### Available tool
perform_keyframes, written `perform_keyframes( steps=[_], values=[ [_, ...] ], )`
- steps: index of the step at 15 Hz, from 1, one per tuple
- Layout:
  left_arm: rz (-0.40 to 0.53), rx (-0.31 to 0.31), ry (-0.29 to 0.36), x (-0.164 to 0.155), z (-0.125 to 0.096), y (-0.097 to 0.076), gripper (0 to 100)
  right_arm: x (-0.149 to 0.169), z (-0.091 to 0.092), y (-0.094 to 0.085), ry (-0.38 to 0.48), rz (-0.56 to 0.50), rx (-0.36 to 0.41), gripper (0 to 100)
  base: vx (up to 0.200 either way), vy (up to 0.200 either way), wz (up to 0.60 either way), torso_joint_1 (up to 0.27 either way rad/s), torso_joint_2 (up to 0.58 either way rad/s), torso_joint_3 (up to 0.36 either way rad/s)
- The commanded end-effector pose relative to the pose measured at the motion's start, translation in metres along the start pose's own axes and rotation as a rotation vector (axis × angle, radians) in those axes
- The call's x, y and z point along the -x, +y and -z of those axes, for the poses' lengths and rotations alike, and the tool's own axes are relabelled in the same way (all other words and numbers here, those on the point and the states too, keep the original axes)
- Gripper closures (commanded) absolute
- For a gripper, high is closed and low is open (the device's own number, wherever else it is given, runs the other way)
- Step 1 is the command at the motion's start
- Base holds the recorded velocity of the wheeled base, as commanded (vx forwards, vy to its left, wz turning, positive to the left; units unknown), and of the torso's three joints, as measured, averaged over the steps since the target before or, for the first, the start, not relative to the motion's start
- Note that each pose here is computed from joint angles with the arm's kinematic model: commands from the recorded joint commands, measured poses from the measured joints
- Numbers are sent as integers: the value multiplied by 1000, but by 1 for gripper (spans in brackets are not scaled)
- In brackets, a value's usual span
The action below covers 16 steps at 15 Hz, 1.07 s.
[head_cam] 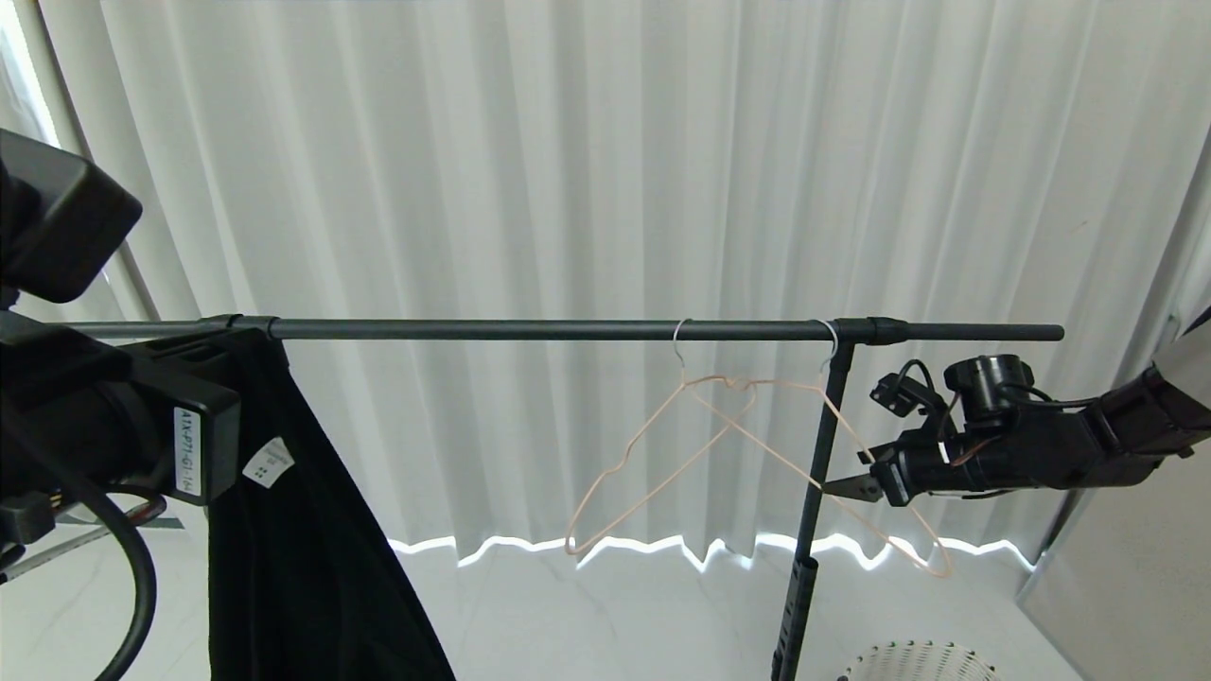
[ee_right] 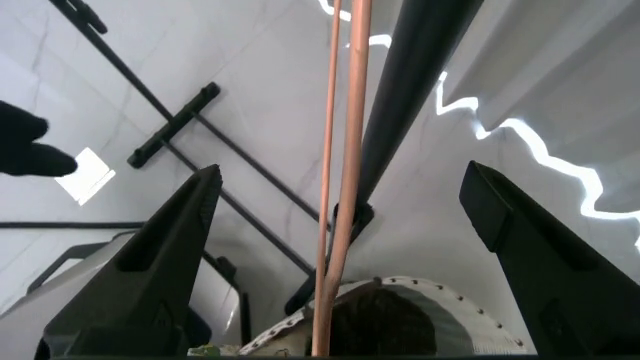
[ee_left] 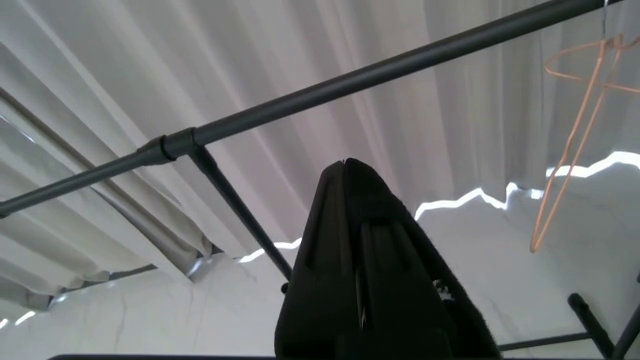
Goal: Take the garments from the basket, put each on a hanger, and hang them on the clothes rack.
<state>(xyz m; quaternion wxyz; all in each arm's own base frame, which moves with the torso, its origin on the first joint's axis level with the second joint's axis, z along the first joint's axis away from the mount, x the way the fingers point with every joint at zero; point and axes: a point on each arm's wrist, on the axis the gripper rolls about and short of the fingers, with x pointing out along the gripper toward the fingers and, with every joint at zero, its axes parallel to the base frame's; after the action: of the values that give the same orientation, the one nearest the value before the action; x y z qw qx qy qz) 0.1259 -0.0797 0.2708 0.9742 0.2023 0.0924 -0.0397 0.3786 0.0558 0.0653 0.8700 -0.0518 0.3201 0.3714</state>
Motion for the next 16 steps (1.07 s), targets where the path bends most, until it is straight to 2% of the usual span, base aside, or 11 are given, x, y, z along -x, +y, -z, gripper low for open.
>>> perform_keyframes(
  steps=[1,8,16],
  values=[
    [-1,1,-2,0,0,0,100,-4,3,-1,9,-4,-6,100,0,0,0,0,0,0],
    [-2,2,0,1,0,1,100,-3,0,-1,2,-3,-12,100,0,0,0,0,0,0],
    [-4,4,-5,1,-1,1,100,10,-12,5,-35,6,2,100,0,0,0,0,0,0]
  ],
)
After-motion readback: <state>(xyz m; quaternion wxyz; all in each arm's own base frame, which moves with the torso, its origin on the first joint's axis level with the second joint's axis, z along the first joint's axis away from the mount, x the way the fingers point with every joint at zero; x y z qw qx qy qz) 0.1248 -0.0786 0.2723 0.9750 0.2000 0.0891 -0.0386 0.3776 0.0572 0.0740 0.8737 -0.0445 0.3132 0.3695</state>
